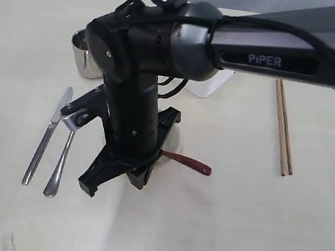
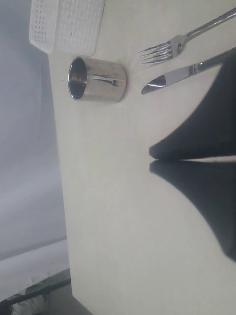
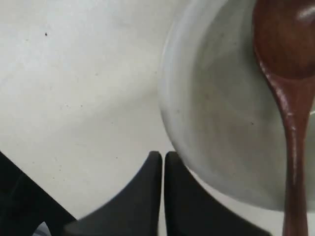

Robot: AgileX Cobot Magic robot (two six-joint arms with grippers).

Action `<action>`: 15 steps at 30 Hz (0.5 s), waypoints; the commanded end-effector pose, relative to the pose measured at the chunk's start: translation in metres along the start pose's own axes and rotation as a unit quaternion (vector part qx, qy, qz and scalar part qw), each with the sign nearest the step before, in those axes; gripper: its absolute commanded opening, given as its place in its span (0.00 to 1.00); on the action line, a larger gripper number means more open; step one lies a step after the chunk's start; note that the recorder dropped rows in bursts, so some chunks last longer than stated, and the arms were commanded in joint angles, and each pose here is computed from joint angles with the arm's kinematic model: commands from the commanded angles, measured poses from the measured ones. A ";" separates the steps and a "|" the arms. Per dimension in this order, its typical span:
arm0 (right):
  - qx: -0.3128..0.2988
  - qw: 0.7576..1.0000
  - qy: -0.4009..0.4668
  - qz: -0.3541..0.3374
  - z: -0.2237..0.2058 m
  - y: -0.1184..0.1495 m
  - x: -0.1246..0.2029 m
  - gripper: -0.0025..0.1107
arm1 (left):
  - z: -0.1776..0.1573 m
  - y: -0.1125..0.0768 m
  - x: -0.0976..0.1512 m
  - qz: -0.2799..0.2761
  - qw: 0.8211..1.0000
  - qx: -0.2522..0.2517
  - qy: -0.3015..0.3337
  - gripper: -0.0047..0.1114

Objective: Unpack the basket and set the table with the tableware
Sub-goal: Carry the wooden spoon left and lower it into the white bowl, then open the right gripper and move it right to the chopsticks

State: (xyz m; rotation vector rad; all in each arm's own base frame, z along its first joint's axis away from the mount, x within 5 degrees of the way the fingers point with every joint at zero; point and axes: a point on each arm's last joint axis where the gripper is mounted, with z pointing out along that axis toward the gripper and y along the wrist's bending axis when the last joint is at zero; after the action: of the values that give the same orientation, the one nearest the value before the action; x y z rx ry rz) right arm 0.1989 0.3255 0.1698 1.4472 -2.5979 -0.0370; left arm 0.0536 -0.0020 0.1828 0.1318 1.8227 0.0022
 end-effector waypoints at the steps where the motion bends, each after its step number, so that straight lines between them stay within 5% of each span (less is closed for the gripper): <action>1: -0.021 0.999 -0.033 -0.009 -0.023 -0.001 0.006 0.05 | 0.000 0.000 0.001 0.001 1.000 0.002 0.000 0.04; 9: -0.020 0.988 -0.149 0.021 -0.103 -0.031 0.044 0.05 | 0.000 0.000 0.001 0.001 1.000 0.002 0.000 0.04; 15: 0.020 0.962 -0.200 0.184 -0.135 -0.121 0.085 0.05 | 0.000 0.000 0.001 0.001 1.000 0.002 0.000 0.04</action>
State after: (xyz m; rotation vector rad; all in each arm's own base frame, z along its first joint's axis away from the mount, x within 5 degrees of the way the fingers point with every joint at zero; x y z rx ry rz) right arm 0.2531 0.2334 0.2960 1.2299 -3.0497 -0.3151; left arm 0.0536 -0.0020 0.1828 0.1318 1.8227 0.0022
